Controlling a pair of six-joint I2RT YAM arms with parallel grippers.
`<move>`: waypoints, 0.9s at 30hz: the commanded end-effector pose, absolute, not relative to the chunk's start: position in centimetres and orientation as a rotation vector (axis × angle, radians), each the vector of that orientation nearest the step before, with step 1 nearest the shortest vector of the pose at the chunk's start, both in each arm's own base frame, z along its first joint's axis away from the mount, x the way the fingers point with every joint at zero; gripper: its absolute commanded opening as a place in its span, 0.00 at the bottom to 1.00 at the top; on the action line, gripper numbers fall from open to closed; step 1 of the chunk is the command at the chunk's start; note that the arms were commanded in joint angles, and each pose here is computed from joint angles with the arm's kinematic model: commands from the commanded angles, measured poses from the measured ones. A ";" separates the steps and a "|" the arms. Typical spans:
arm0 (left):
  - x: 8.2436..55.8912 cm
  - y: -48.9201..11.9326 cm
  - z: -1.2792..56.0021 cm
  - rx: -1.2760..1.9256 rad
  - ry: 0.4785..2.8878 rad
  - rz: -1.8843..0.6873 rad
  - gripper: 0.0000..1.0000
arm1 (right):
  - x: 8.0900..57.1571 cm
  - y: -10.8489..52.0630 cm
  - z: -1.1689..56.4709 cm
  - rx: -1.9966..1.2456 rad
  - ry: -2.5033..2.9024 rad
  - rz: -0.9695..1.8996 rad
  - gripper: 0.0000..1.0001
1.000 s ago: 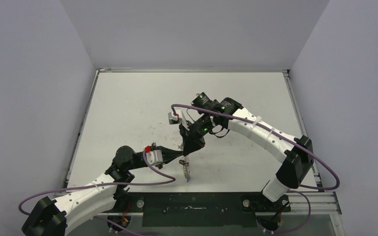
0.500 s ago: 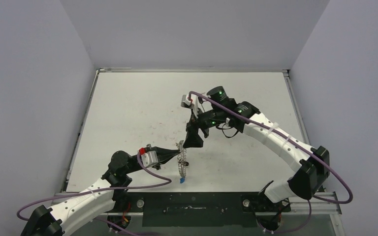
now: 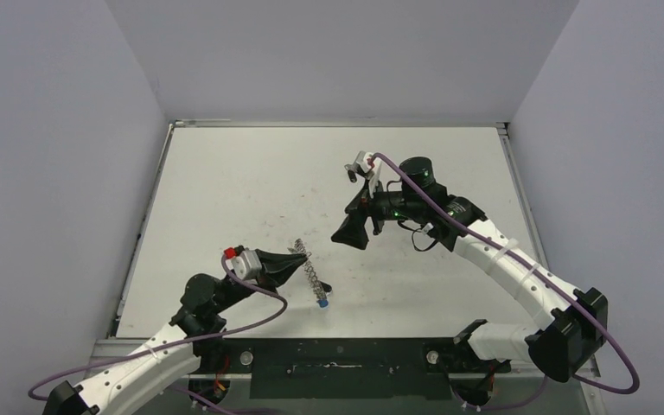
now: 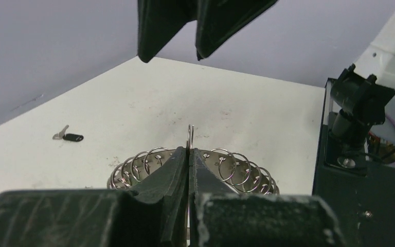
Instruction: Put the keys on the keyring
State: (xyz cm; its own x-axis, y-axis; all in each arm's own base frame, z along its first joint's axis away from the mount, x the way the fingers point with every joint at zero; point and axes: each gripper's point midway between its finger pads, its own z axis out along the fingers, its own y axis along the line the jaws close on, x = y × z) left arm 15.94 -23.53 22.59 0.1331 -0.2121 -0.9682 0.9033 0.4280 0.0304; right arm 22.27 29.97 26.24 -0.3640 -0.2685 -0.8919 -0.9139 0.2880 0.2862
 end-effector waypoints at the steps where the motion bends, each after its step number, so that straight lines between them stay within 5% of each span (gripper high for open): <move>1: 17.1 -22.4 24.7 0.504 1.232 -1.019 0.00 | 22.9 30.0 27.1 -1.004 1.772 1.097 0.99; 11: 17.7 -21.5 24.2 0.477 1.294 -0.954 0.00 | 22.1 29.8 22.1 -0.983 1.892 1.132 1.00; 27: 12.9 -22.5 24.7 1.074 0.677 -0.589 0.00 | 21.8 29.1 20.4 -1.024 1.884 1.068 1.00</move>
State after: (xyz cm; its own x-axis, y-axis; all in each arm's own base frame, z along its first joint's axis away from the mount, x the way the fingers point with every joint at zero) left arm 14.73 -22.12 22.24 0.4310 -0.0881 -0.8980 0.8311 0.4263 0.3571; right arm 21.17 28.76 18.63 -0.5090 -0.3094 -0.8033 -0.8443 0.3610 0.3960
